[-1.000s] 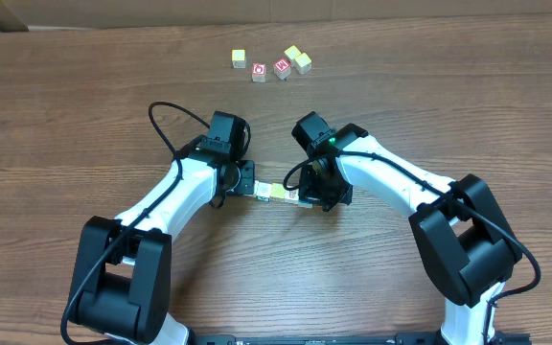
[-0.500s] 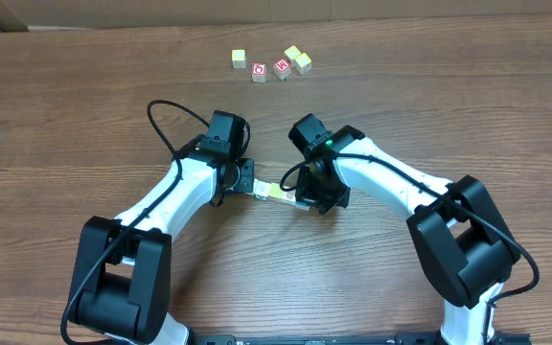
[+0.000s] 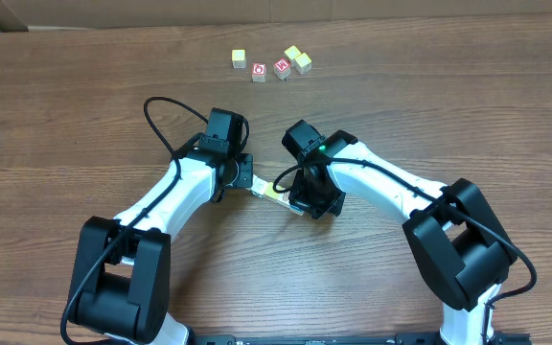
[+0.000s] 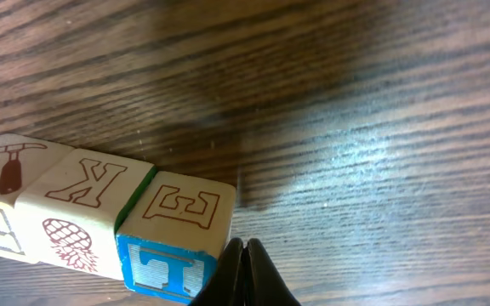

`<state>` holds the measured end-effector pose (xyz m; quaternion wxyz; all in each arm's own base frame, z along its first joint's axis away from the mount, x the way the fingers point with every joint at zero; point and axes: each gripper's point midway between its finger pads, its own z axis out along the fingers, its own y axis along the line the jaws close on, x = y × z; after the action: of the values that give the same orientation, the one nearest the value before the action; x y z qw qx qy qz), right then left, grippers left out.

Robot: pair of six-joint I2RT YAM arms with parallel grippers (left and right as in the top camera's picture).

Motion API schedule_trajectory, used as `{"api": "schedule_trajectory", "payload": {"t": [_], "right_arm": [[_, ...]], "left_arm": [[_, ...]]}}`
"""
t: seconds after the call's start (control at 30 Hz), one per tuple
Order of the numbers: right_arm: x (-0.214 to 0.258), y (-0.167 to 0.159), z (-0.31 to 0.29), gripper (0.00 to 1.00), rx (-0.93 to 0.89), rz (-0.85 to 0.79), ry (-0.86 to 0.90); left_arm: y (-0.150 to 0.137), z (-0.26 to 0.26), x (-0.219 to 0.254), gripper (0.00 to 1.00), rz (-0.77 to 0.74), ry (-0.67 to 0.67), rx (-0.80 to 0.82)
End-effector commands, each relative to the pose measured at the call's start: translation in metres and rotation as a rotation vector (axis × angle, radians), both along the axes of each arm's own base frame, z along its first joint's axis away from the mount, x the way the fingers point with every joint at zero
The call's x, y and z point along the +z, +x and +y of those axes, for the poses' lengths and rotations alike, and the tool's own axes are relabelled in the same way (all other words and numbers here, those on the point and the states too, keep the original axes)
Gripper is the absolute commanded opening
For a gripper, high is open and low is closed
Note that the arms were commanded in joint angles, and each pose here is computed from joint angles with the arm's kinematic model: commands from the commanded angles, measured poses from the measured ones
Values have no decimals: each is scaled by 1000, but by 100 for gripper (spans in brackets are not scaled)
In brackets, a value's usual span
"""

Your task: Flip 5 blocks

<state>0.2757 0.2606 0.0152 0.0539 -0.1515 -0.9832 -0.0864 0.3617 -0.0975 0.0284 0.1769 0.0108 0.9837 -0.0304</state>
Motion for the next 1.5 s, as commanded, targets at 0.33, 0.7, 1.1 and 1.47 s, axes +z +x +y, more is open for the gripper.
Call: {"api": "schedule_trajectory", "payload": {"t": [0.33,0.7,1.1,1.47], "right_arm": [[5,-19,44,4,-51,35,104],[5,-27,49,4,-109,58,94],[6,-36,62,4,-114,59,105],[12,-43,61,4,-100,73,103]], "left_arm": [[-5,-18,-4,8,17,-61,-60],[-1,-19,-3,10,3,-65,-61],[2,-12,-3,8,-10,-37,-43],[25,-13,35,4,-49,-61,-23]]}}
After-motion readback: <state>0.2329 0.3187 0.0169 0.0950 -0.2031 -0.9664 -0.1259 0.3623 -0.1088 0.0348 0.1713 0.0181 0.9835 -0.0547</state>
